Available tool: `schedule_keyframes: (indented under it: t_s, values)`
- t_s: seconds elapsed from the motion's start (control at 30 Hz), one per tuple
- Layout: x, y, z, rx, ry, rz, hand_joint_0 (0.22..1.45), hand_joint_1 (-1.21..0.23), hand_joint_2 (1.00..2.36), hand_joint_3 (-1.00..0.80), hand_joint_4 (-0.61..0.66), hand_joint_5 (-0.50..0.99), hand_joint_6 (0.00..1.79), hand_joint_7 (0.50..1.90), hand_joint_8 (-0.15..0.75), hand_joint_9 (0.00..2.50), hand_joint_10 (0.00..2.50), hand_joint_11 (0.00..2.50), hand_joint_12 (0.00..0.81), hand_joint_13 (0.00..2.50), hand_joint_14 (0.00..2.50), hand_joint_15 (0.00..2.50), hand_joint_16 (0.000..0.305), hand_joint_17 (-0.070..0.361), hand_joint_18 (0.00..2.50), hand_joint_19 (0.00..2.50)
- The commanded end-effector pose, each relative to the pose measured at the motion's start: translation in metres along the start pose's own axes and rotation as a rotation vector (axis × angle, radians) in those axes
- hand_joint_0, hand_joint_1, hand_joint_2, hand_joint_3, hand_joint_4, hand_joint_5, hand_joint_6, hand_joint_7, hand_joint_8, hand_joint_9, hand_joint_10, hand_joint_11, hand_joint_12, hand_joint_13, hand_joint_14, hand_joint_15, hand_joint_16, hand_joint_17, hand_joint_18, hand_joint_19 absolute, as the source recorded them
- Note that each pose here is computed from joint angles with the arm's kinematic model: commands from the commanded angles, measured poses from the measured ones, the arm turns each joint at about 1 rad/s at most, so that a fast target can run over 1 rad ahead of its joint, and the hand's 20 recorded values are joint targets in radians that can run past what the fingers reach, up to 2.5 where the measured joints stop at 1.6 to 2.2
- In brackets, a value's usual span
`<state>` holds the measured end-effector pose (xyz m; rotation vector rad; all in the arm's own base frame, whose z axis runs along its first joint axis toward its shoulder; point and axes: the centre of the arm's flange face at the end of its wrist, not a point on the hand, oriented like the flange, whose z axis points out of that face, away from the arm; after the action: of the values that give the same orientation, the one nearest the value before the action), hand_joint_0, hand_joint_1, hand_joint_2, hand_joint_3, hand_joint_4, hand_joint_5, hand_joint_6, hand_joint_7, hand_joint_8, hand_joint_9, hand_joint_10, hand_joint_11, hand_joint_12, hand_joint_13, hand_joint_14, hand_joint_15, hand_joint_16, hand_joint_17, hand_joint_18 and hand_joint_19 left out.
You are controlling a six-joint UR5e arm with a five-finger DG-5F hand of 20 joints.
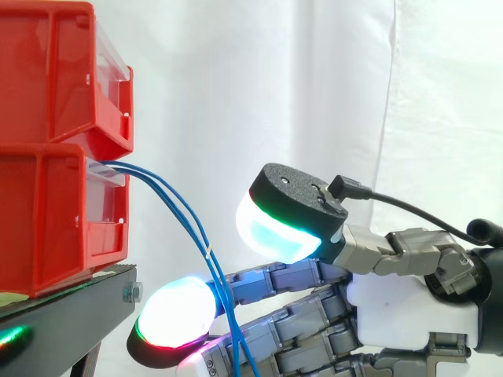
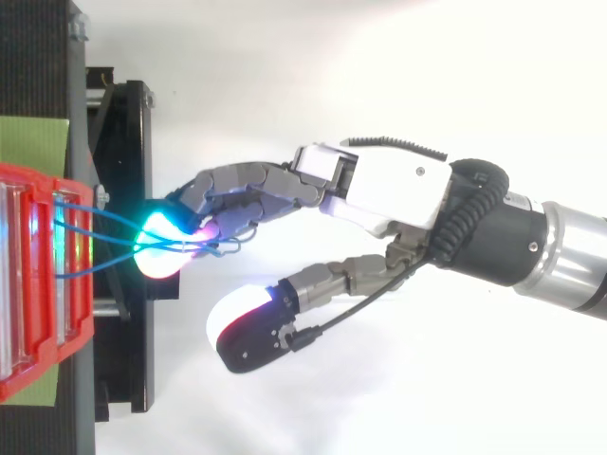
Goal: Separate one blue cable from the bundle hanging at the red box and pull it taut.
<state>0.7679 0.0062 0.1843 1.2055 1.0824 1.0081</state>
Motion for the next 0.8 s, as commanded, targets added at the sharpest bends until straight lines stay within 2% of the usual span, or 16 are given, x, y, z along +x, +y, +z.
schedule_keyframes:
  t_s: [0.0,0.27,0.63,0.77]
  values:
    - [-0.001,0.0,0.001,0.0,0.016,0.02,0.55,-0.63,1.0,-0.5,0.31,-0.16,0.5,0.93,0.33,0.6,0.01,0.27,0.31,0.6,0.01,0.21,0.034,0.077,0.47,0.28]
    - [-0.002,0.0,0.002,-0.006,0.04,0.039,0.59,-0.57,1.01,-0.44,0.29,-0.13,0.5,1.06,0.338,0.66,0.01,0.31,0.304,0.63,0.01,0.24,0.033,0.074,0.48,0.3]
    - [-0.01,0.0,0.004,-0.005,0.042,0.05,0.61,-0.55,1.01,-0.4,0.19,-0.11,0.5,1.31,0.342,0.7,0.01,0.36,0.306,0.67,0.01,0.26,0.032,0.073,0.51,0.31]
    - [-0.019,-0.002,0.005,-0.002,0.037,0.048,0.61,-0.55,1.01,-0.41,0.18,-0.12,0.55,1.27,0.342,0.7,0.01,0.36,0.307,0.68,0.01,0.26,0.032,0.073,0.52,0.3]
